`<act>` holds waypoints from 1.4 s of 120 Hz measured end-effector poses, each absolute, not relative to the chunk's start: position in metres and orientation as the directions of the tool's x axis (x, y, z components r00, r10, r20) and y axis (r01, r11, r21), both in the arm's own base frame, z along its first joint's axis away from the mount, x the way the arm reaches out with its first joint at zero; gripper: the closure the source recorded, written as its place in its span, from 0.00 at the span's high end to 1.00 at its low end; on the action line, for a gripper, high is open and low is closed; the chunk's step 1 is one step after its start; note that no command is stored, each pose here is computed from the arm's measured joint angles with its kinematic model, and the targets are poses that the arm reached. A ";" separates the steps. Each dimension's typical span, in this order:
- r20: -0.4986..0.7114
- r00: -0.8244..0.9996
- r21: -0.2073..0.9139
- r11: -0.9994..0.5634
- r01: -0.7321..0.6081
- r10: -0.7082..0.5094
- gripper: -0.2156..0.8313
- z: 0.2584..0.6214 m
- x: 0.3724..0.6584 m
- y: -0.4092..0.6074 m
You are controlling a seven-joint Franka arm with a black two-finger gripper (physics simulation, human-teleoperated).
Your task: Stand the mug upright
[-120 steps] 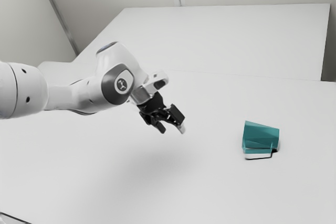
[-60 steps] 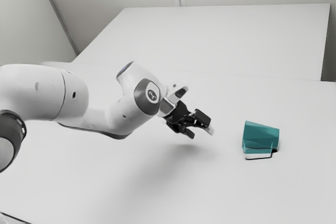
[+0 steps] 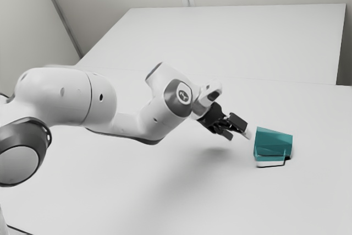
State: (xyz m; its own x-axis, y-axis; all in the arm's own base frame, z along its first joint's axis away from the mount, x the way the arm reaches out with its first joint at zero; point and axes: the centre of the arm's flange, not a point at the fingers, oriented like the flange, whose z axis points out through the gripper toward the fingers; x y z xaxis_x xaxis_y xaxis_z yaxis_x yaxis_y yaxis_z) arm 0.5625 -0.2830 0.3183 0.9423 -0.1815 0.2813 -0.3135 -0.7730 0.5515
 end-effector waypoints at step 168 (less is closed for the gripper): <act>0.389 0.871 0.532 -0.698 -0.479 -0.301 0.08 0.323 0.600 -0.354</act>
